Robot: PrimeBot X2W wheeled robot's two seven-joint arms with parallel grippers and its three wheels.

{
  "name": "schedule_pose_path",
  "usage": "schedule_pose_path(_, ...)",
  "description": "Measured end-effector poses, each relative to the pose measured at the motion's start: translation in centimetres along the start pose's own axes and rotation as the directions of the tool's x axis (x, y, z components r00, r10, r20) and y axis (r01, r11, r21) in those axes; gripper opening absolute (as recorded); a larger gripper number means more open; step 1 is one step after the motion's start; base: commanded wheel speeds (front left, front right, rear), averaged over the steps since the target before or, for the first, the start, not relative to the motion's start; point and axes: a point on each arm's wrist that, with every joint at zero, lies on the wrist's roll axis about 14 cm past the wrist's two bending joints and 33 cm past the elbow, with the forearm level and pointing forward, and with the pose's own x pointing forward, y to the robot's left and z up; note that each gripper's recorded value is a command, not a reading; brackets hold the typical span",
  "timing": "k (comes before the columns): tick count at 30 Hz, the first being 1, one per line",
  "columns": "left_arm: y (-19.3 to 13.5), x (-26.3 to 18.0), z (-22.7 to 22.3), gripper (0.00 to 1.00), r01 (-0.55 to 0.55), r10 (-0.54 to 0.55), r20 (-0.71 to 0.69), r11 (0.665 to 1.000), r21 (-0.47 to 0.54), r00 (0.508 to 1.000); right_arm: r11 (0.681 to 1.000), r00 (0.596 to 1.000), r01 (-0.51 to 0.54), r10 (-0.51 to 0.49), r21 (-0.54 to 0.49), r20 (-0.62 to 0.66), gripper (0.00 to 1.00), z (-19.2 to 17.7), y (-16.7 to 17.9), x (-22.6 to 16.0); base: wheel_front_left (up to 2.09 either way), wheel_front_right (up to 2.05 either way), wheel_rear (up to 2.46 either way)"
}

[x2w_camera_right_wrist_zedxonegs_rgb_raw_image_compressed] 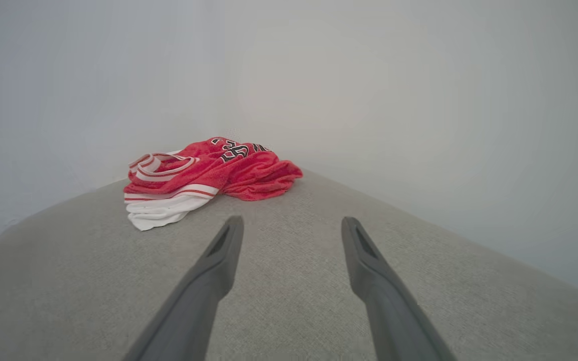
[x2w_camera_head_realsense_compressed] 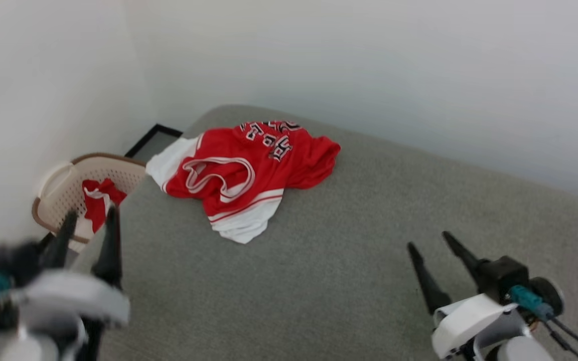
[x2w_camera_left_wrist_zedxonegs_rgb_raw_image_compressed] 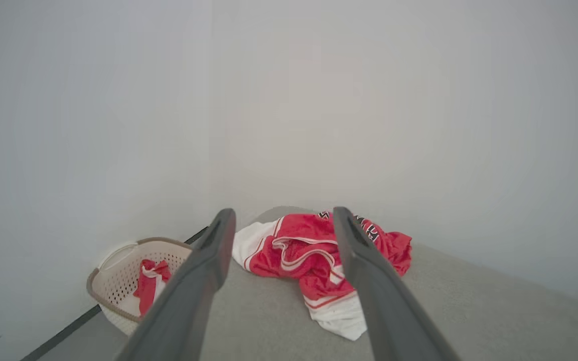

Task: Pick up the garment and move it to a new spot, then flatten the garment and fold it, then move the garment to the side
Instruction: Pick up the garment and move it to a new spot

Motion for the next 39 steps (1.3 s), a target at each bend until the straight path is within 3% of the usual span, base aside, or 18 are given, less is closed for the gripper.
schedule_pose_path(6,-1.8,6.2,3.6,1.0,0.068,-0.069,0.018,0.997,0.02,0.997,0.999,1.0,0.023,-0.022,-0.041,0.011,1.0,0.9,-2.7,0.8,0.0,0.0,0.0)
schedule_pose_path(14,-4.0,13.8,0.9,1.0,0.111,-0.102,-0.176,0.993,0.045,0.979,0.996,0.997,0.073,-0.072,-0.051,0.023,1.0,0.8,-6.9,1.7,0.0,0.0,0.0)
schedule_pose_path(18,-5.5,17.1,-3.6,1.0,0.124,-0.109,-0.341,0.992,0.021,0.934,0.994,0.995,0.101,-0.101,-0.042,0.008,1.0,-0.4,-9.0,2.0,0.0,0.0,0.0)
schedule_pose_path(22,-5.7,19.3,-9.2,1.0,0.082,-0.056,-0.527,0.996,0.025,0.848,0.991,0.991,0.13,-0.13,-0.035,-0.02,1.0,-2.2,-10.9,2.0,0.0,0.0,0.0)
schedule_pose_path(30,-5.8,20.0,-20.3,1.0,0.005,0.049,-0.809,0.998,0.064,0.586,0.985,0.981,0.17,-0.171,-0.015,-0.092,1.0,-6.2,-13.6,1.7,0.0,0.0,0.0)
schedule_pose_path(34,-5.5,18.6,-25.2,1.0,0.039,0.102,-0.892,0.99,0.133,0.441,0.982,0.975,0.186,-0.187,-0.014,-0.121,1.0,-7.9,-14.8,1.5,0.0,0.0,0.0)
schedule_pose_path(39,-5.5,19.1,-28.0,1.0,0.054,0.131,-0.921,0.985,0.161,0.367,0.979,0.966,0.203,-0.201,-0.004,-0.163,1.0,-9.9,-15.6,1.1,0.0,0.0,0.0)
